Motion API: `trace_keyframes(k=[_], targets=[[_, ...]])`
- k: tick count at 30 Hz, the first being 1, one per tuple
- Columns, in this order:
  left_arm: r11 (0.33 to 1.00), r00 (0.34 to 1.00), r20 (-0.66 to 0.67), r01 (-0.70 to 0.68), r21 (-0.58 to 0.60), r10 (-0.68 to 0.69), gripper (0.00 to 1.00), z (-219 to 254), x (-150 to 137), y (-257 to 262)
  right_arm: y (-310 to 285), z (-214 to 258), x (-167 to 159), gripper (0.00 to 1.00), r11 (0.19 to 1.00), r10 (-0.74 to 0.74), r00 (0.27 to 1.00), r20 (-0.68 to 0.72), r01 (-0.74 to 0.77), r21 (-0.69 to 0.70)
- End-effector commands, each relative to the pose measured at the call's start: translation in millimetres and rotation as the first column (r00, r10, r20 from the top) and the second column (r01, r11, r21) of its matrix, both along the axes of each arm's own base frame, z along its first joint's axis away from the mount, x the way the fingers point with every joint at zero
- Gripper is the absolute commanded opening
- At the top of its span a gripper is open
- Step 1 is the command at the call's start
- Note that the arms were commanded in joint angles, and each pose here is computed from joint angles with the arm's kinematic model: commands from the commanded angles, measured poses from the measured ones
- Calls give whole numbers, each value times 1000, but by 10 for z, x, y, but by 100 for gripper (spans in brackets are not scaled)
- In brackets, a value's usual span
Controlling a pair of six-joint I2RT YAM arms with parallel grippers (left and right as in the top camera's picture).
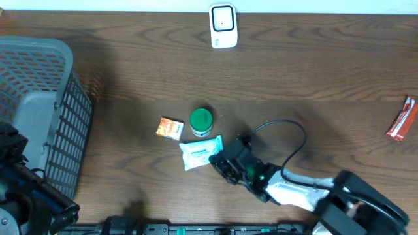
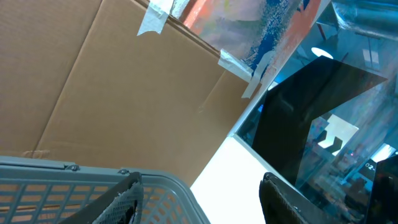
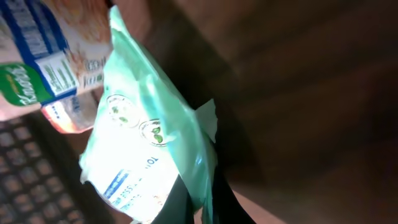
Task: Scan the item barcode
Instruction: 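Grasp the wipes pack with the right gripper and lift it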
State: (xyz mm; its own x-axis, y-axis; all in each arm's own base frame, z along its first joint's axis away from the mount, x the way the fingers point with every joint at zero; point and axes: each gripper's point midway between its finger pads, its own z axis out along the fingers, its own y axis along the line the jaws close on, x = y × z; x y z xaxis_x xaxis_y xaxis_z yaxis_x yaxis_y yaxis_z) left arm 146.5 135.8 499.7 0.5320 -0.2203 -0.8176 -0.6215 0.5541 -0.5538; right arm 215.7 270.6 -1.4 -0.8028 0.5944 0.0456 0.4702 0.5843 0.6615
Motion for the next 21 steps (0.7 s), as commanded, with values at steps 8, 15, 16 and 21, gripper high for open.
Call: trace_keyframes(k=[8, 15, 16, 21], targets=[[1000, 1000, 6, 0, -3, 0, 61, -2, -5, 0, -1380, 991, 139, 2, 855, 161, 901, 403, 77, -513], [1000, 1000, 6, 0, -3, 0, 61, -2, -5, 0, -2018, 1402, 184, 2, 648, 241, 821, 517, 261, -716], [1000, 1000, 6, 0, -3, 0, 61, -2, -5, 0, -2057, 1436, 204, 2, 619, 253, 816, 520, 276, -735], [1000, 1000, 6, 0, -3, 0, 61, -2, -5, 0, -2245, 1712, 314, 2, 451, 304, 794, 526, 367, -814]])
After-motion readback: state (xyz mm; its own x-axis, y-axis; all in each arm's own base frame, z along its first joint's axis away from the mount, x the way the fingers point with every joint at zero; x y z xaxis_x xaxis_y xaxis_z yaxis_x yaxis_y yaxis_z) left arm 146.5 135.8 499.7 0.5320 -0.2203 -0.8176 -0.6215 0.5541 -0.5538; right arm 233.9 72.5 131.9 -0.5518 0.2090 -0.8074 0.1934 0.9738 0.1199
